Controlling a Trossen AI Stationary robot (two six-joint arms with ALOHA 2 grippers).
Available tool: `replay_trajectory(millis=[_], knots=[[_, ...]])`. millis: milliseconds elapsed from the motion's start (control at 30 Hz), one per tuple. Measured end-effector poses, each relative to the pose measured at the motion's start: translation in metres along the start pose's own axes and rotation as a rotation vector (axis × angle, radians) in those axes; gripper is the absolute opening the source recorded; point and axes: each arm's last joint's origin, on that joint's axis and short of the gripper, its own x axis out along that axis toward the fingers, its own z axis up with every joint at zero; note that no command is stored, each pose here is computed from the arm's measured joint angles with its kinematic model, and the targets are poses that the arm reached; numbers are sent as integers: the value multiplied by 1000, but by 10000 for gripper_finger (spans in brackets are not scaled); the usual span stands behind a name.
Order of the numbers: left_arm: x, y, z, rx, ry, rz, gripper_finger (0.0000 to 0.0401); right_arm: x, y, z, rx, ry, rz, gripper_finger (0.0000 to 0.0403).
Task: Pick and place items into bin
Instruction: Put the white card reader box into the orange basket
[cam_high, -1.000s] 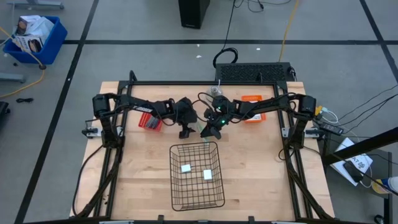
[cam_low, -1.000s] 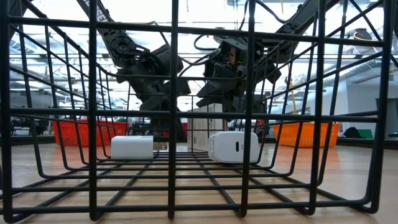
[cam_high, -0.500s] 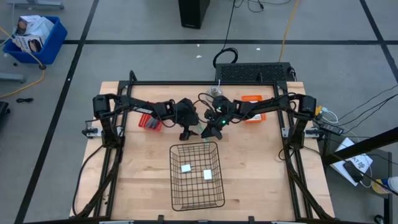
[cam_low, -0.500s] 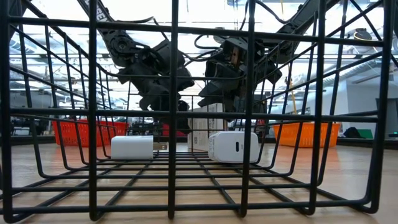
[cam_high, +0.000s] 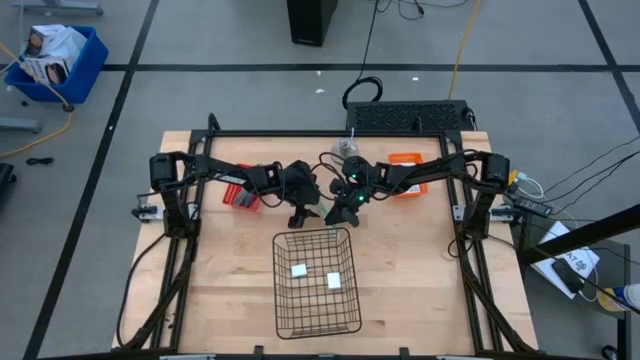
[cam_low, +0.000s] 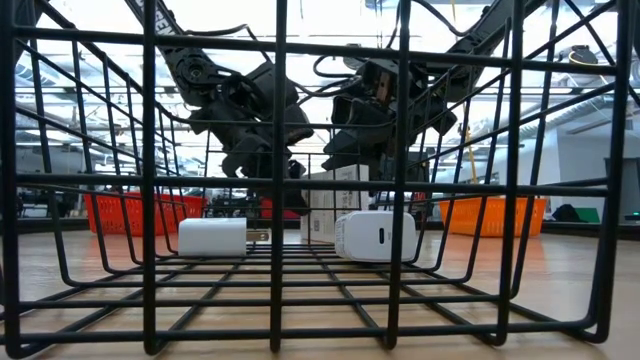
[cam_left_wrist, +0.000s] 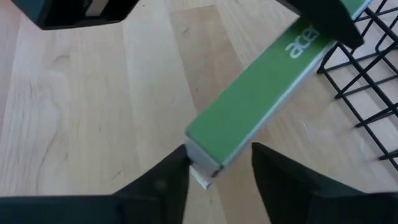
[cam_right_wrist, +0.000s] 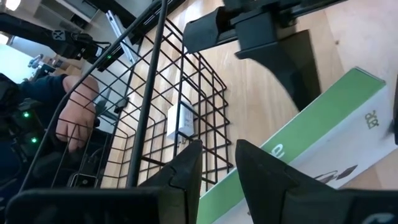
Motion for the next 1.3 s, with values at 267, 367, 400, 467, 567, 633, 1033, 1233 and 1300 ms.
replay_trajectory(millis=[267,367,400,467,567,633,1033,1233,1300], knots=[[0,0,0,23,-2,-4,77,0,1,1,0,-5,5,98],[0,0,0,20,-1,-4,55,0,1,2,-7,-12,6,98],[0,0,0,15,-1,-3,52,0,1,2,-13,-19,9,98],[-1,2,-1,-1,-3,1,48,-2,3,6,-31,-46,21,98],[-3,5,-2,-31,-4,7,51,-7,6,12,-50,-94,51,98],[-4,8,-3,-59,-9,18,57,-12,10,17,-58,-123,42,98],[-8,19,4,-157,-97,70,56,-66,31,32,-174,-241,-62,98],[-8,20,9,-221,-132,84,51,-95,46,23,-163,-213,-305,101],[-8,20,11,-252,-146,81,47,-100,51,18,-179,-192,-409,109]])
